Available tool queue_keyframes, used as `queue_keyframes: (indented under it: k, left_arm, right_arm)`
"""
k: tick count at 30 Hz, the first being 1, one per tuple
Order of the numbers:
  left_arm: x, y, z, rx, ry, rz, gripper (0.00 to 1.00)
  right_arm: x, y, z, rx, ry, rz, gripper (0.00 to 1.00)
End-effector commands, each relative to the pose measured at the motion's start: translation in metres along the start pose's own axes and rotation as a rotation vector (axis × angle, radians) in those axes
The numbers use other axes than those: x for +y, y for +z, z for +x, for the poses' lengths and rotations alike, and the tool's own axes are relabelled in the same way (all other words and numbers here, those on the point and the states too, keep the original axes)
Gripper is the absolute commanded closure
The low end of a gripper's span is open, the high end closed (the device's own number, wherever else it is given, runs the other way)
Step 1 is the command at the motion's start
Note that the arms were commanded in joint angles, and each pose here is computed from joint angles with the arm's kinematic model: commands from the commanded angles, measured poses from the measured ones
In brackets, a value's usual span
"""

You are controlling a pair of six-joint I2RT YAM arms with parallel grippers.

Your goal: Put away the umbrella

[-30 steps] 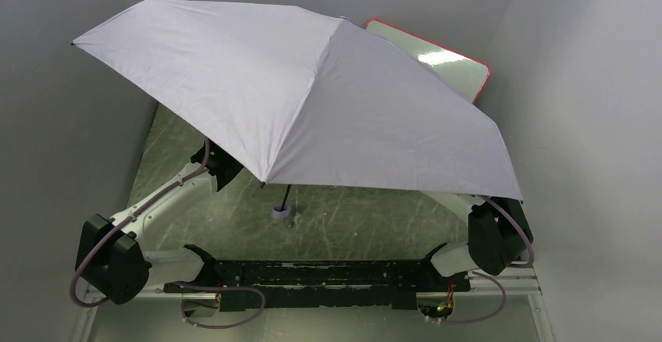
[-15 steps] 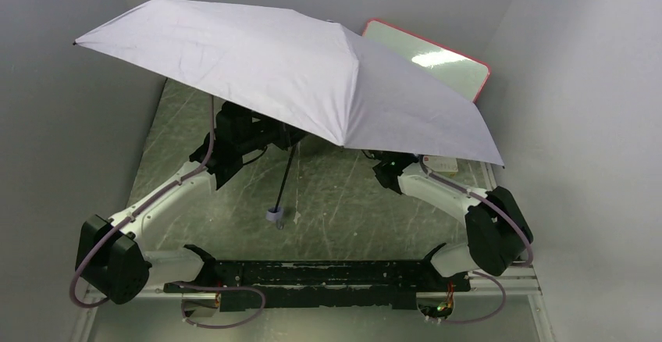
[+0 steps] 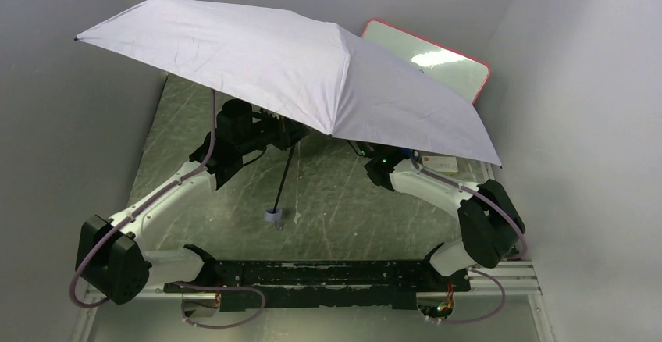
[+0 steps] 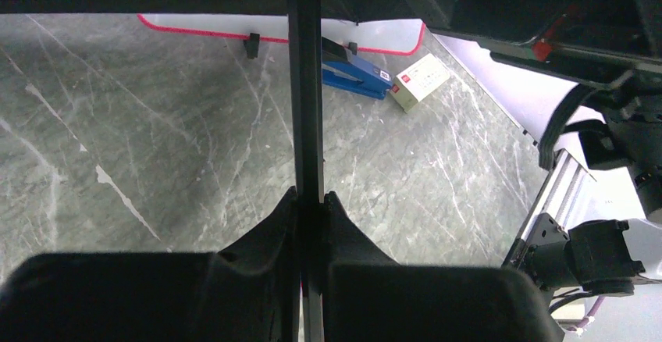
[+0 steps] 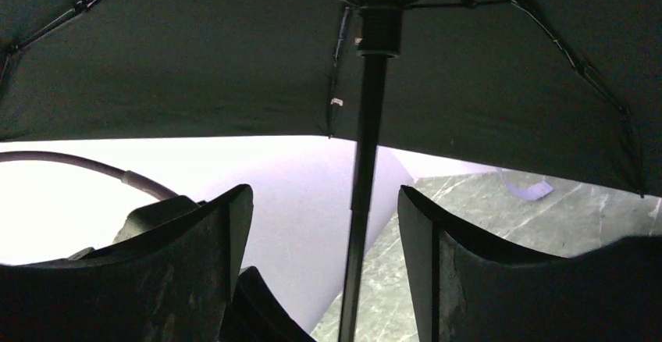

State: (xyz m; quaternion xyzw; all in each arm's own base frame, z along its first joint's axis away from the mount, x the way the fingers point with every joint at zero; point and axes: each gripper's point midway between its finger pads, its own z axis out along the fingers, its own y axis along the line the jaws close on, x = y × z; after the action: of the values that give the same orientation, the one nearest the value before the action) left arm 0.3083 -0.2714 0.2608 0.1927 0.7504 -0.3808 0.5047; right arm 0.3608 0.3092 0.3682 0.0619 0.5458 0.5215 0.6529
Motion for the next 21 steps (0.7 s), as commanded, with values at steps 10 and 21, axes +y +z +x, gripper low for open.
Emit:
queue_keyframes:
  k: [10, 21]
  left_arm:
    - [-0.011, -0.003, -0.041, -0.120, 0.073, 0.021, 0.95]
    - [-0.011, -0.003, -0.041, -0.121, 0.075, 0.021, 0.95]
  right_arm:
    - [-0.004, 0.010, 0.035, -0.030, -0.079, 0.113, 0.27]
    - [0.006, 0.019, -0.006, -0.133, -0.197, 0.220, 0.27]
